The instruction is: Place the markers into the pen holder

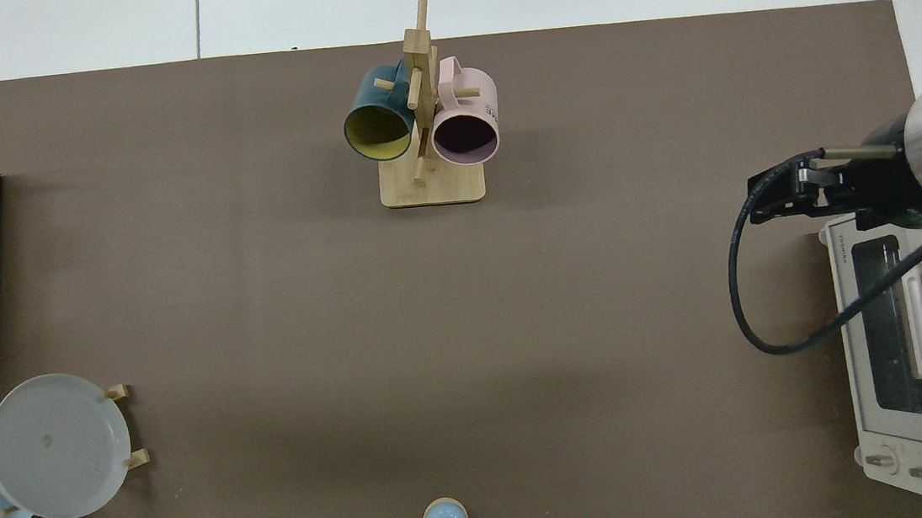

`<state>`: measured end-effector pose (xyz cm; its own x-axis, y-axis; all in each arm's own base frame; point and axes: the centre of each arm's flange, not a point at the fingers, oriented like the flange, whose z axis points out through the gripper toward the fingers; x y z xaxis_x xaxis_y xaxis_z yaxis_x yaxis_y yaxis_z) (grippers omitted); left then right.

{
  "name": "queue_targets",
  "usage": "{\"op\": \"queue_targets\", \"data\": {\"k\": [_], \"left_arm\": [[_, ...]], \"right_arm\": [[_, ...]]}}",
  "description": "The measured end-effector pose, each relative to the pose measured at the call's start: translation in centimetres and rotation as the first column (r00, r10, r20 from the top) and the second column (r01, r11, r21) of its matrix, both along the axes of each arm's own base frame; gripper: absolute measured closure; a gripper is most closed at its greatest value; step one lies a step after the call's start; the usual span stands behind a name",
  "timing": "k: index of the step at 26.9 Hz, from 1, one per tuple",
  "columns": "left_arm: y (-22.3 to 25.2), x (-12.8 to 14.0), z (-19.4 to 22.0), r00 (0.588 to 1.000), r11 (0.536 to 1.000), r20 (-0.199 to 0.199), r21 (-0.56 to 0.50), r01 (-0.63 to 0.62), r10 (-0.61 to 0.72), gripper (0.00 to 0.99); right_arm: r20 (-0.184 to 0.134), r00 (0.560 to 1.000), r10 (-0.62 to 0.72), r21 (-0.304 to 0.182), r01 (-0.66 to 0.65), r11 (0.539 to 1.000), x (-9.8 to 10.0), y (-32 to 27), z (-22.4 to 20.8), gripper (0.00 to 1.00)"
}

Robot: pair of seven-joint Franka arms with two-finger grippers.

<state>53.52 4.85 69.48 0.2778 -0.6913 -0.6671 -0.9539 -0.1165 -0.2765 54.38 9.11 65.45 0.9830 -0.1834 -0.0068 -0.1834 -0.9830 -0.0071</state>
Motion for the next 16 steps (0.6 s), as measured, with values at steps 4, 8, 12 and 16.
{"op": "queue_targets", "data": {"k": [4, 8, 12, 16], "left_arm": [[2.2, 1.5, -0.8, 0.999, 0.998, -0.032, 0.045, 0.040, -0.038, 0.833], [4.3, 3.2, -1.0, 0.994, 0.994, -0.073, 0.075, 0.083, -0.077, 0.833], [5.8, 4.2, -1.0, 0.991, 0.990, -0.097, 0.102, 0.097, -0.087, 0.833], [7.1, 4.8, -1.5, 0.987, 0.987, -0.125, 0.114, 0.112, -0.098, 0.833]], "right_arm": [[-0.003, 1.000, 0.002, -0.001, -0.002, 1.000, -0.2, 0.0, -0.1, 0.00], [-0.009, 1.000, 0.003, -0.003, -0.003, 1.000, -0.4, 0.0, -0.3, 0.00], [-0.013, 1.000, 0.003, -0.005, -0.003, 1.000, -0.7, 0.0, -0.3, 0.00], [-0.016, 1.000, -0.002, -0.005, 0.002, 1.000, -0.8, -0.2, -0.3, 0.00]]}}
